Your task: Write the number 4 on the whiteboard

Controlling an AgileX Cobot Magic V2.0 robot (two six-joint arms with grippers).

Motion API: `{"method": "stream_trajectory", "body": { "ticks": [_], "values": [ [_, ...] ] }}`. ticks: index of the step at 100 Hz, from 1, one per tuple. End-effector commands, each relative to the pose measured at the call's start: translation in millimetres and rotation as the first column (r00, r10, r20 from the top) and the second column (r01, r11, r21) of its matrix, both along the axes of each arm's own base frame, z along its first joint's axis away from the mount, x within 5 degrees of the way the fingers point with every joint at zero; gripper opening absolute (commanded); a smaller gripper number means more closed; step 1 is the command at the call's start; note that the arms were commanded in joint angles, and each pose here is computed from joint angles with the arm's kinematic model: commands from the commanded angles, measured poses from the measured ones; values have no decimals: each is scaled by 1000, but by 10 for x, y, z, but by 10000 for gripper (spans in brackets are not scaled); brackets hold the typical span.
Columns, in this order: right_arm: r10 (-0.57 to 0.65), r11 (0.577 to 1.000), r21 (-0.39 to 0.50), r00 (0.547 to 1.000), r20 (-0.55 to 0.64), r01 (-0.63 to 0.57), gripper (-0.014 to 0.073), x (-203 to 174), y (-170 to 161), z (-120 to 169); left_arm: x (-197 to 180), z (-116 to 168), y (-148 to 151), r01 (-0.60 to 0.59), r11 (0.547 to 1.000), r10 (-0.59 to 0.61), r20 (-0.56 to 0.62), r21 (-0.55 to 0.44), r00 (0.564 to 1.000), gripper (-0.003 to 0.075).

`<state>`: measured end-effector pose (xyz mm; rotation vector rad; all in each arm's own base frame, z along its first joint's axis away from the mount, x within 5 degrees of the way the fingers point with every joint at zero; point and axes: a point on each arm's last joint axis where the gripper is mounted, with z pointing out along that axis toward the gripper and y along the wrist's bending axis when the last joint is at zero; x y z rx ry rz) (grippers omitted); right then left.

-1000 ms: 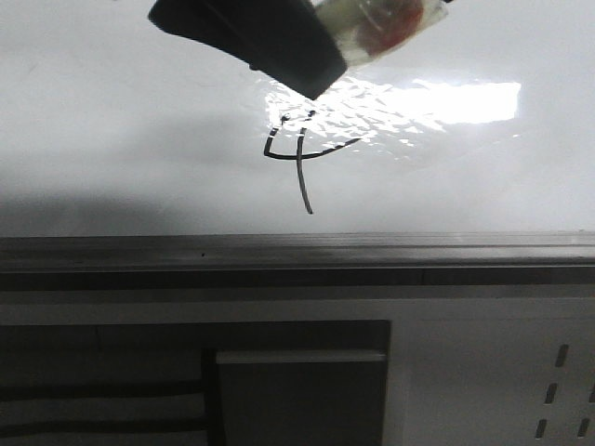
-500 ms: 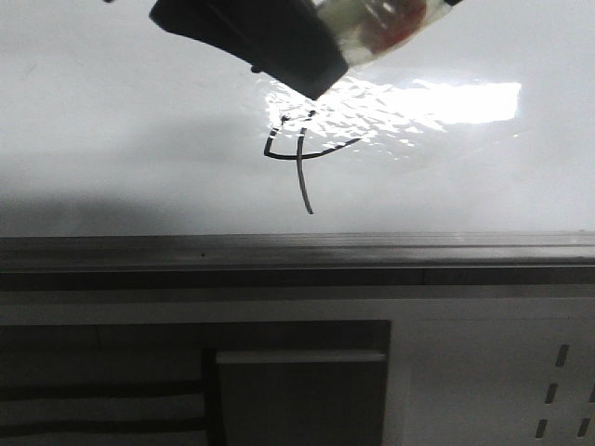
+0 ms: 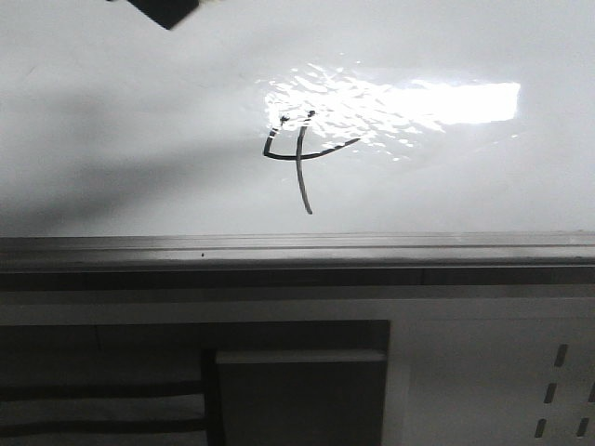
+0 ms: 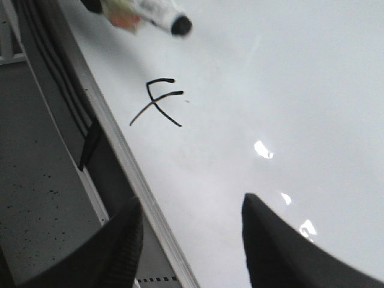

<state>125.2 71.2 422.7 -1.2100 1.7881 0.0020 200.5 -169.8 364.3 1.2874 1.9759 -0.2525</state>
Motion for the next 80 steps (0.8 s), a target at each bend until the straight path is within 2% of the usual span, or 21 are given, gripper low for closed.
{"method": "stream_trajectory", "body": {
  "ticks": [1,12,22,32,36,47,63,80],
  "values": [
    [-56,997,67,995,83,50,331,-106,-95,175,-89,204,234,-209,974,215,59,-91,975,-20],
    [-59,997,63,995,78,54,331,-145,-119,175,-227,76,504,-389,915,396,55,-105,917,-20],
    [-58,997,58,996,67,54,331,-150,-120,166,-348,-128,709,-490,867,496,67,-93,866,-20],
    [-60,997,59,997,55,57,331,-155,-121,158,-443,-320,850,-561,815,574,66,-141,816,-20],
    [-61,996,60,997,54,58,331,-155,-121,158,-454,-394,892,-599,780,615,48,-180,787,-20],
    [-61,997,59,997,51,58,331,-156,-121,156,-426,-535,946,-652,709,672,-21,-268,740,-20],
    [-57,997,50,998,33,55,331,-166,-122,141,-301,-521,984,-656,636,690,-82,-406,719,-20],
    [-54,998,41,998,17,53,331,-175,-124,126,-108,-582,1079,-707,555,740,-129,-437,660,-20]
  ]
}}
